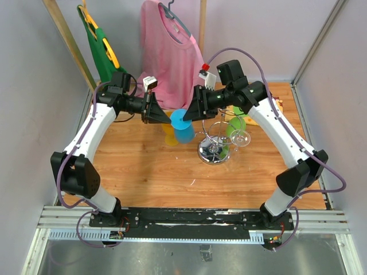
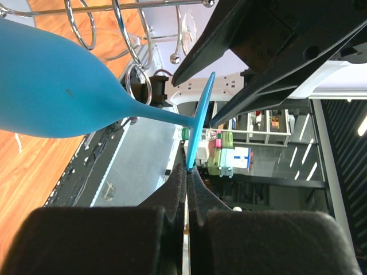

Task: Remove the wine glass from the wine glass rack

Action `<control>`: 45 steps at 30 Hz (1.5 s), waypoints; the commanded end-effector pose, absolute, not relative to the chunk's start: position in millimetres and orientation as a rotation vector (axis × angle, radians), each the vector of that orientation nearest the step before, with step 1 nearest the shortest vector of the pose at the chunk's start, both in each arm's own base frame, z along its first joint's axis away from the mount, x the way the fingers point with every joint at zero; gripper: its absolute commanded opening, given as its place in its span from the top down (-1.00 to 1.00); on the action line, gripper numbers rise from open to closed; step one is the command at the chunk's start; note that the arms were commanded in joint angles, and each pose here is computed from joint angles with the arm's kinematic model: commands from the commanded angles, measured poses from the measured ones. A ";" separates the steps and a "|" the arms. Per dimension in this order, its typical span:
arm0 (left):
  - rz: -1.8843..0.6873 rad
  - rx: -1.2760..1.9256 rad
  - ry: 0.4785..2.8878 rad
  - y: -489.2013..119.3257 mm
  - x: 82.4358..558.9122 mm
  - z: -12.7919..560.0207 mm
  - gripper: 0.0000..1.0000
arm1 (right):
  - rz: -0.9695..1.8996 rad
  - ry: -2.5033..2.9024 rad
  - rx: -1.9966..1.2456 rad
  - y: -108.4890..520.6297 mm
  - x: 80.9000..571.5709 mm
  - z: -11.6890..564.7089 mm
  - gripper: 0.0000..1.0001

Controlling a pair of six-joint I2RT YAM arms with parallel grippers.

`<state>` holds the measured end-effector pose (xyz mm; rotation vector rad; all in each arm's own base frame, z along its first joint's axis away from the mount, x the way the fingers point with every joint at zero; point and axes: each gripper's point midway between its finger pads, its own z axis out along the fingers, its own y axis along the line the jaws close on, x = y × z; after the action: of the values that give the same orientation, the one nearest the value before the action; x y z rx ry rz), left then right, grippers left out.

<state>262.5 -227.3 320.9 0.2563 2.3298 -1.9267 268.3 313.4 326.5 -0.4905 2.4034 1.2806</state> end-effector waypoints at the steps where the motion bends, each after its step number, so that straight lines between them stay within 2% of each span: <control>1: -1.954 0.291 2.288 -223.5 250.3 335.4 1.00 | 1.394 2.365 -0.512 332.1 263.3 332.0 0.07; 5: -1.950 0.292 2.288 -223.3 250.1 334.2 0.99 | 1.440 2.335 -0.510 336.3 262.9 338.4 0.21; 8: -1.947 0.291 2.290 -223.3 250.6 333.4 0.99 | 1.490 2.316 -0.511 339.9 261.2 340.8 0.40; 13: -1.939 0.291 2.290 -223.6 251.4 333.6 0.99 | 1.519 2.305 -0.514 340.8 258.5 341.7 0.95; 14: -1.935 0.291 2.291 -223.6 251.8 333.0 0.99 | 1.520 2.307 -0.512 340.5 258.0 341.7 0.98; 17: -1.903 0.294 2.278 -222.6 257.1 333.2 0.92 | 1.522 2.300 -0.512 338.6 255.4 344.7 0.99; 26: -1.881 0.287 2.217 -214.4 273.7 349.2 0.09 | 1.584 2.188 -0.483 328.4 249.0 383.2 0.99; 34: -1.868 0.268 2.202 -207.0 278.0 350.4 -0.43 | 1.670 2.103 -0.516 334.0 248.7 399.6 0.99; 40: -1.777 0.217 2.156 -186.6 302.4 358.9 -0.48 | 1.641 1.988 -0.628 333.4 248.1 420.9 0.99; 45: -1.711 0.191 2.126 -171.1 322.2 362.2 -0.48 | 1.470 1.943 -0.722 326.2 256.3 428.3 0.99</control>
<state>308.0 -181.1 356.0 0.1878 2.1600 -1.7566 251.5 334.6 407.1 -0.5919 2.0651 1.6033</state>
